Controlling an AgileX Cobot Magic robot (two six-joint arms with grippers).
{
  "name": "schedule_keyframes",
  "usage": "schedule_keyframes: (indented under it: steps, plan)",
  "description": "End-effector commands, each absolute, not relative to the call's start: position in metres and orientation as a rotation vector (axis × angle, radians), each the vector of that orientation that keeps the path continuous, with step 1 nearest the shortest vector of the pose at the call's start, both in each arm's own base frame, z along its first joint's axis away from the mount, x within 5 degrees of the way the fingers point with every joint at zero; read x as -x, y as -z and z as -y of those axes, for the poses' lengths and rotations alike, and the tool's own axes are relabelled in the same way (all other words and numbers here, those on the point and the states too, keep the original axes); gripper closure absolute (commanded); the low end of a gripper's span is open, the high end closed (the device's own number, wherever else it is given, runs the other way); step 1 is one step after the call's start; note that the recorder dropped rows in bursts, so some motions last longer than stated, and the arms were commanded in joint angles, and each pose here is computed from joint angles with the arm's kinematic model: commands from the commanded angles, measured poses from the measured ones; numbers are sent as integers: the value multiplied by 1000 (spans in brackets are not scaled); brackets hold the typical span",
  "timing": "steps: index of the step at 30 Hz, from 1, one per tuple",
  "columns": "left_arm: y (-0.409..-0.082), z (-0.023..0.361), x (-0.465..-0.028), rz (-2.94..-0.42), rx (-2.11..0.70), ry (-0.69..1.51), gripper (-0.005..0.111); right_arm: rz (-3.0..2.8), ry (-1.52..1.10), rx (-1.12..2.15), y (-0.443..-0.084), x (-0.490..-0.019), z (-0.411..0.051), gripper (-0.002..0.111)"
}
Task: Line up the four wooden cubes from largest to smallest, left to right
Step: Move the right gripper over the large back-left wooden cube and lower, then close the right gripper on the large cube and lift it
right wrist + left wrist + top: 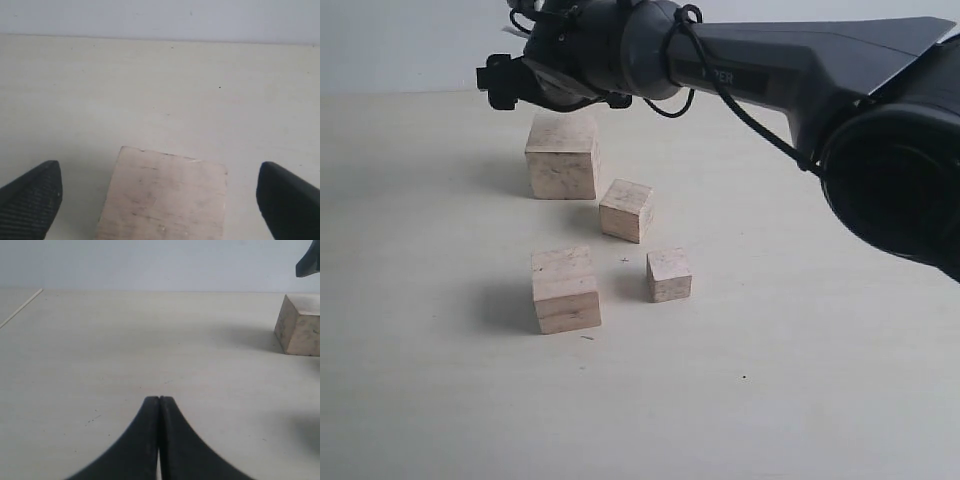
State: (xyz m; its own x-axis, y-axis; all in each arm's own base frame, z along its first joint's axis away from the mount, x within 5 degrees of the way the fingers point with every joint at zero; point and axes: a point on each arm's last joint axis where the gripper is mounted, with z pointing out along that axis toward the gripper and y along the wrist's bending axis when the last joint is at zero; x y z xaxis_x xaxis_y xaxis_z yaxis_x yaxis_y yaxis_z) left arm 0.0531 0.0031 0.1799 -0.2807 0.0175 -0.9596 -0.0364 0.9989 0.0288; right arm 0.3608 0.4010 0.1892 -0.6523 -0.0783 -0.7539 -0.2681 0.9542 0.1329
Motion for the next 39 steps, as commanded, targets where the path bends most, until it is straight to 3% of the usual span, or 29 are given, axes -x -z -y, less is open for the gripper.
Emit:
schedule_keyframes:
  steps: [1,8,39]
  plan:
    - [-181,-3,-53,-1843,27,-41,107,-2244,-343,235,-195,-367,-400,7]
    - [-181,-3,-53,-1843,27,-41,107,-2196,-415,217,-191,-374,-403,7]
    - [-181,-3,-53,-1843,27,-41,107,-2316,-269,163,-123,-388,-408,9]
